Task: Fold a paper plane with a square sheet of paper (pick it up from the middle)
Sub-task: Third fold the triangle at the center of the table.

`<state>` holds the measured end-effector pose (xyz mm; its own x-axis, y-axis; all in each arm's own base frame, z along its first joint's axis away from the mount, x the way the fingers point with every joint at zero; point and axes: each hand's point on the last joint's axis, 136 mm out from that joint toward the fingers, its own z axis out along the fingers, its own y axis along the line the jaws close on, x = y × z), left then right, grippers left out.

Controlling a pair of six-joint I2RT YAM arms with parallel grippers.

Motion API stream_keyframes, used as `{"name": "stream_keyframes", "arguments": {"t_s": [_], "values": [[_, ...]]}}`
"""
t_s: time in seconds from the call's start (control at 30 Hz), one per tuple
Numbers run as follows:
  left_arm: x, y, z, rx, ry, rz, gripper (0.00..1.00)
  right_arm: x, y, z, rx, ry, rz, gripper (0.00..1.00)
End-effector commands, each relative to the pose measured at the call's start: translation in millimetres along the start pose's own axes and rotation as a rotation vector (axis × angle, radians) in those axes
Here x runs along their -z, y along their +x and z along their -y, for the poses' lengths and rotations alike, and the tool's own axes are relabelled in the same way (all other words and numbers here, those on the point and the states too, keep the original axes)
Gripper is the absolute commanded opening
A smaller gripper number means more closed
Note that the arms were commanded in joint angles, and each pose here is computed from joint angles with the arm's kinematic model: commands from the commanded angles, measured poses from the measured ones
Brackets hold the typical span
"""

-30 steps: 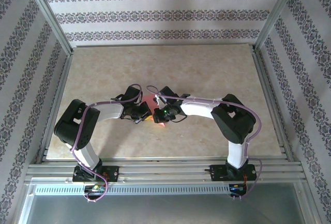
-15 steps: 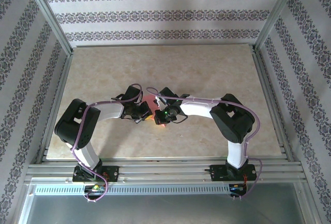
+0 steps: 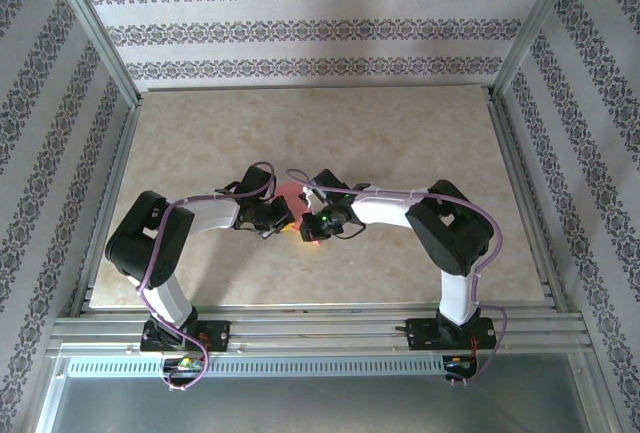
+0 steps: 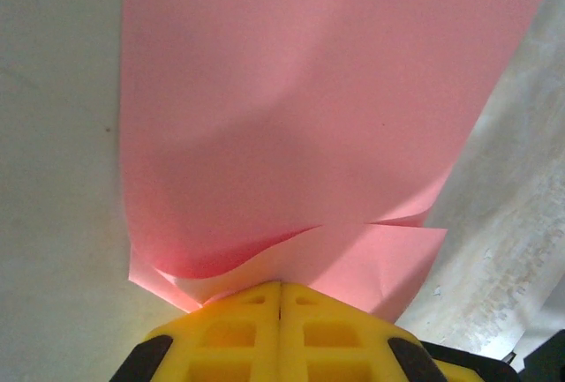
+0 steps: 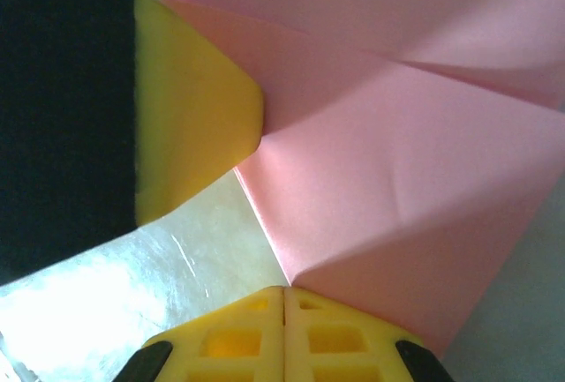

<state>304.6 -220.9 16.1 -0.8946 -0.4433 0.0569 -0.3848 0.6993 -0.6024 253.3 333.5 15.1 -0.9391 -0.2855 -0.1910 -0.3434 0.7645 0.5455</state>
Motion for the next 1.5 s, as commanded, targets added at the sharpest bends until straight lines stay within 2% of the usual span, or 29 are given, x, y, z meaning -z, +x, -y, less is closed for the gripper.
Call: {"name": "stream_keyframes", "arguments": {"t_s": [0.0,0.5,0.73,1.03,1.47], "values": [[-11.1,14.2,-55.4,0.063,-0.202,-0.032,0.05,-4.0,24.7,19.2,-0.033,-0.009,-0.064,0.07],[-11.2,13.8,-56.7,0.055,-0.216,-0.039,0.04,22.1,55.5,28.0,-0.042,-0.083,-0.036,0.09],[-10.6,13.5,-50.6,0.043,-0.198,-0.045,0.04,57.3,23.4,-1.2,0.051,-0.124,0.104,0.10],[-9.5,12.1,-44.6,0.036,-0.180,-0.043,0.04,30.8,0.9,-7.2,0.040,-0.073,0.086,0.08],[-2.4,6.3,-26.1,0.011,-0.135,-0.024,0.06,13.5,5.5,14.2,0.018,0.037,0.031,0.07]]}}
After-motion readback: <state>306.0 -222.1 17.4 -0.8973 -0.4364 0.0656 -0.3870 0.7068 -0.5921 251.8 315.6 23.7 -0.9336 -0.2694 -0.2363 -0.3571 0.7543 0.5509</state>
